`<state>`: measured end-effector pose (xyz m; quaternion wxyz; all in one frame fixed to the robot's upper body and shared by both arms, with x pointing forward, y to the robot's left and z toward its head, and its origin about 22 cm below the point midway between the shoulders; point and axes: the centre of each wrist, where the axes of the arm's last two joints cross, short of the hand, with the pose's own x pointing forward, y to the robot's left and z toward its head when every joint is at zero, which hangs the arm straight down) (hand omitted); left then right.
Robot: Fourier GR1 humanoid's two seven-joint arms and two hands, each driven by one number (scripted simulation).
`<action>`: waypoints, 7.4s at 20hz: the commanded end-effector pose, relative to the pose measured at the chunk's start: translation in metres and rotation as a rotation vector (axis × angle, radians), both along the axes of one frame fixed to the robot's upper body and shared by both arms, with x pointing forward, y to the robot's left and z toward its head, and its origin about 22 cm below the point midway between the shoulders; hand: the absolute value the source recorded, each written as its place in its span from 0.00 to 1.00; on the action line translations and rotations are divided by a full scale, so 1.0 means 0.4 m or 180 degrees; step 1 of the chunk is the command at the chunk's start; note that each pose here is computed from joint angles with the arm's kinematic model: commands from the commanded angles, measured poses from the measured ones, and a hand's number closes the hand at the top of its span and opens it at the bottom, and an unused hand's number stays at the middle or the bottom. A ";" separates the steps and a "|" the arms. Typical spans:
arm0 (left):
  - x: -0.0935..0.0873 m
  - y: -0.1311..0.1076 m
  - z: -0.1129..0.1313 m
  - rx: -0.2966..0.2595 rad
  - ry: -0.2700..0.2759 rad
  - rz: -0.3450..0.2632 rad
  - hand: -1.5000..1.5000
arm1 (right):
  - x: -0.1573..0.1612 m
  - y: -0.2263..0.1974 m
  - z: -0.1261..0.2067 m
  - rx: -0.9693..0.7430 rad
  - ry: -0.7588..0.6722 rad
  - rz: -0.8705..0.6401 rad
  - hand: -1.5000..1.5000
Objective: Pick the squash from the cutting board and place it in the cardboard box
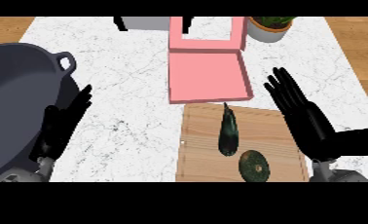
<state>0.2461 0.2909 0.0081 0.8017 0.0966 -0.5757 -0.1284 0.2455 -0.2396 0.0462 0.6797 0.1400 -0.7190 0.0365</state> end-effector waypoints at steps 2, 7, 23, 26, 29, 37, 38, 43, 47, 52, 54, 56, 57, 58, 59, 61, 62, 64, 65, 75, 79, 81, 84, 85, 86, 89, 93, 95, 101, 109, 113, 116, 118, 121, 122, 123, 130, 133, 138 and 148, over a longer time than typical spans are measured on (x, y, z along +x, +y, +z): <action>0.005 0.069 -0.002 0.0291 -0.0297 0.0353 0.50 | -0.038 -0.002 0.020 -0.0208 -0.0162 0.0009 0.00; 0.016 0.142 0.040 0.0751 -0.0481 0.0599 0.50 | -0.024 -0.141 0.101 -0.2085 -0.0929 0.0294 0.00; 0.042 0.139 0.049 0.0898 -0.0682 0.0815 0.50 | -0.172 -0.354 -0.148 -0.2734 -0.1381 0.0385 0.00; 0.030 0.192 0.007 0.0888 -0.0725 0.0814 0.50 | -0.129 -0.352 -0.087 -0.3175 -0.1197 0.0637 0.00; 0.022 0.158 0.017 0.0871 -0.0718 0.0807 0.50 | -0.125 -0.323 -0.052 -0.3474 -0.1057 0.0939 0.00; 0.053 0.157 0.011 0.0857 -0.0718 0.0800 0.50 | -0.059 -0.178 0.005 -0.4099 -0.0541 0.1469 0.00; 0.055 0.194 0.034 0.0889 -0.0662 0.0757 0.50 | -0.070 -0.133 -0.009 -0.4113 -0.0466 0.1526 0.00; 0.066 0.164 0.050 0.0922 -0.0740 0.0813 0.50 | -0.058 -0.046 -0.020 -0.4332 -0.0391 0.1550 0.00; 0.049 0.153 0.031 0.0899 -0.0655 0.0804 0.50 | -0.067 -0.066 -0.097 -0.4274 -0.0388 0.1622 0.00; 0.043 0.183 0.011 0.0919 -0.0674 0.0805 0.50 | -0.089 -0.016 -0.067 -0.4343 -0.0329 0.1630 0.00; 0.040 0.180 0.013 0.0881 -0.0696 0.0813 0.50 | -0.071 -0.024 -0.073 -0.4315 -0.0377 0.1686 0.00; 0.039 0.206 0.008 0.0883 -0.0701 0.0738 0.50 | -0.038 0.025 -0.045 -0.4195 -0.0419 0.1665 0.00; 0.050 0.164 -0.011 0.0897 -0.0734 0.0833 0.50 | -0.069 0.026 -0.037 -0.4163 -0.0411 0.1680 0.00; 0.073 0.148 0.049 0.0924 -0.0695 0.0804 0.50 | -0.057 0.014 -0.057 -0.4134 -0.0448 0.1738 0.00; 0.024 0.158 0.000 0.0897 -0.0685 0.0798 0.50 | -0.070 -0.011 -0.059 -0.4128 -0.0403 0.1743 0.00; -0.004 0.163 0.043 0.0862 -0.0632 0.0789 0.50 | -0.107 -0.007 -0.047 -0.4022 -0.0485 0.1791 0.00; 0.033 0.107 0.001 0.0891 -0.0729 0.0823 0.50 | -0.070 0.020 -0.093 -0.4049 -0.0464 0.1862 0.00; 0.041 0.178 0.007 0.0863 -0.0734 0.0844 0.50 | -0.108 0.021 -0.007 -0.4048 -0.0625 0.1868 0.00; 0.031 0.178 0.024 0.0874 -0.0656 0.0814 0.50 | -0.078 0.008 -0.030 -0.3984 -0.0646 0.1837 0.00; 0.040 0.184 0.042 0.0911 -0.0721 0.0800 0.50 | -0.113 0.065 -0.045 -0.4396 -0.0284 0.1882 0.00; 0.026 0.141 0.018 0.0949 -0.0713 0.0831 0.50 | -0.070 0.087 -0.052 -0.4460 -0.0094 0.1892 0.00; 0.047 0.168 0.032 0.0921 -0.0709 0.0807 0.50 | -0.037 0.132 -0.132 -0.4448 -0.0158 0.1757 0.00; 0.034 0.187 -0.005 0.0868 -0.0684 0.0826 0.50 | -0.112 0.129 -0.116 -0.4576 -0.0651 0.1411 1.00; 0.057 0.186 0.069 0.0918 -0.0688 0.0789 0.50 | -0.115 0.099 -0.183 -0.4591 -0.0733 0.1379 1.00; 0.038 0.168 0.061 0.0961 -0.0731 0.0851 0.50 | -0.076 0.078 -0.163 -0.4590 -0.0748 0.1259 1.00; 0.049 0.193 -0.005 0.0893 -0.0691 0.0797 0.50 | -0.052 0.122 -0.144 -0.4620 -0.0903 0.1077 1.00; 0.053 0.162 0.040 0.0941 -0.0695 0.0804 0.50 | -0.068 0.134 -0.134 -0.4697 -0.0730 0.0397 1.00; 0.038 0.178 0.023 0.0913 -0.0674 0.0933 0.50 | -0.097 0.093 -0.147 -0.4617 -0.0033 -0.0351 1.00; 0.005 0.199 0.006 0.0898 -0.0629 0.0980 0.50 | -0.145 0.064 -0.120 -0.4454 0.0953 -0.2118 1.00; 0.007 0.194 -0.030 0.0967 -0.0672 0.0882 0.50 | -0.232 0.170 0.054 -0.4584 0.0107 -0.3162 1.00; 0.055 0.169 0.030 0.0906 -0.0698 0.0798 0.50 | -0.231 0.229 0.148 -0.4600 -0.0350 -0.3137 1.00; 0.076 0.180 0.044 0.0907 -0.0686 0.0822 0.50 | -0.221 0.289 0.186 -0.4603 -0.0444 -0.2982 1.00; 0.057 0.153 0.034 0.0898 -0.0698 0.0814 0.50 | -0.165 0.296 0.189 -0.4354 -0.0571 -0.2817 1.00; 0.050 0.140 0.012 0.0943 -0.0677 0.0771 0.50 | -0.100 0.296 0.243 -0.4077 -0.0607 -0.2811 1.00; 0.076 0.165 0.038 0.0874 -0.0692 0.0784 0.50 | -0.084 0.324 0.257 -0.4020 -0.0548 -0.2782 1.00; 0.012 0.162 0.001 0.0903 -0.0730 0.0688 0.50 | -0.041 0.302 0.284 -0.3892 -0.0545 -0.2876 1.00; 0.028 0.163 0.000 0.0834 -0.0688 0.0732 0.50 | 0.122 0.355 0.328 -0.3431 -0.0392 -0.2902 1.00; 0.082 0.170 0.038 0.0839 -0.0705 0.0759 0.50 | 0.191 0.353 0.330 -0.3268 -0.0271 -0.2849 1.00; 0.044 0.169 0.013 0.0883 -0.0740 0.0724 0.50 | 0.318 0.328 0.287 -0.3179 -0.0162 -0.2781 1.00; 0.063 0.176 0.072 0.0908 -0.0713 0.0672 0.50 | 0.472 0.352 0.198 -0.3375 0.0228 -0.2949 1.00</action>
